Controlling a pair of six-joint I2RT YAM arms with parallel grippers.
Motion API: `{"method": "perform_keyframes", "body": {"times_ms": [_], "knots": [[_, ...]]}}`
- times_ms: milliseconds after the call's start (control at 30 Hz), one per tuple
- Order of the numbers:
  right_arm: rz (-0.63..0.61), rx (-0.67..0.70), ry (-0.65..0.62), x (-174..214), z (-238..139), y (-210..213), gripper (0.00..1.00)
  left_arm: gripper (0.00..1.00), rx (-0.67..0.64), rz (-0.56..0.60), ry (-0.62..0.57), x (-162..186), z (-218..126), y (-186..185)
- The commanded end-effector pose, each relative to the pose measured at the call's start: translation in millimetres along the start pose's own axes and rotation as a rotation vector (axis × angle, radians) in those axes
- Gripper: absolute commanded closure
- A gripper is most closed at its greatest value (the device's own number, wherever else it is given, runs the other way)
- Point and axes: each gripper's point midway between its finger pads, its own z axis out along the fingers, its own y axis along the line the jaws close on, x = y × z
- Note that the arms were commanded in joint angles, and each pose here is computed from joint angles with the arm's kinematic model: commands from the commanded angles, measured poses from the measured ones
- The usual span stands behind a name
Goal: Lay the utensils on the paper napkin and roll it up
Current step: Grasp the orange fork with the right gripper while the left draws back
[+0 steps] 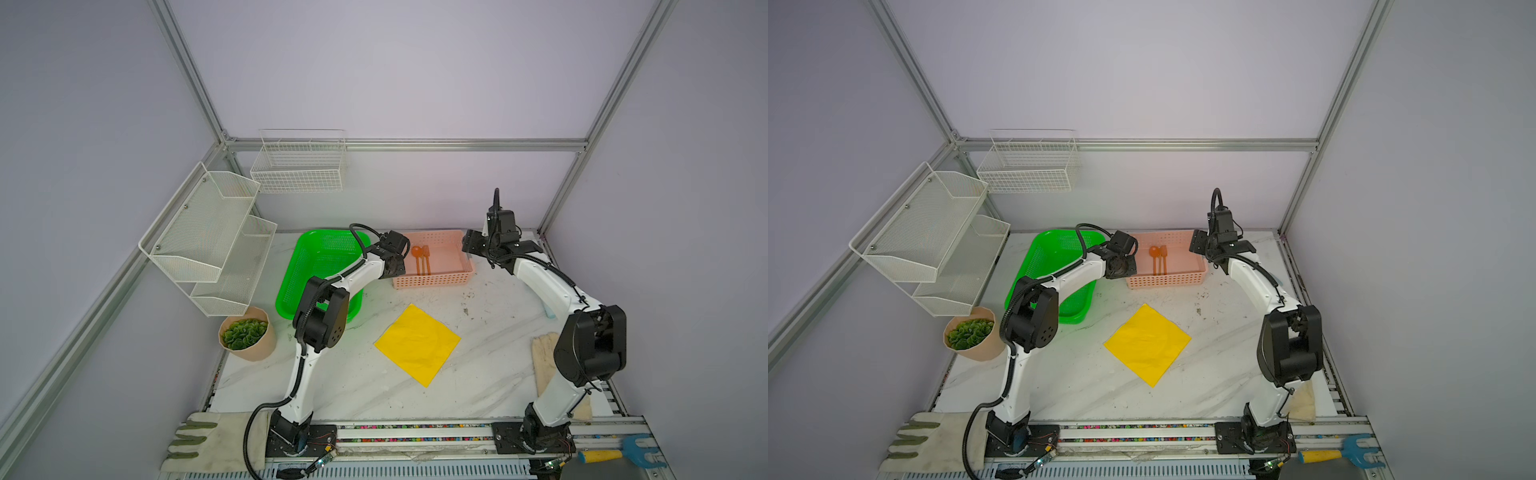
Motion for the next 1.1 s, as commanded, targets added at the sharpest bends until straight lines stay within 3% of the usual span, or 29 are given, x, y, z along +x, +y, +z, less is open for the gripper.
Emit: {"method": "perform_keyframes", "body": {"times_ms": [0, 67, 233, 300, 733, 1067], "knots": [[-0.069, -0.02, 0.04, 5, 9, 23, 0.29, 0.84, -0.045, -0.043, -0.02, -9, -12, 25], [-0.078, -0.021, 0.044, 3, 16, 31, 0.31, 0.75, -0.038, -0.042, -0.017, -12, -13, 27], [-0.104, -0.02, 0.086, 4, 39, 46, 0.38, 0.39, -0.013, -0.016, -0.033, -20, -24, 25], [-0.116, -0.018, 0.095, 6, 47, 52, 0.38, 0.33, 0.003, -0.015, -0.04, -23, -32, 23], [-0.185, 0.039, 0.199, 43, 115, 71, 0.49, 0.3, 0.283, -0.036, -0.18, -53, -149, -4], [-0.213, 0.068, 0.265, 76, 148, 73, 0.51, 0.3, 0.364, -0.018, -0.322, -39, -224, 23]]}}
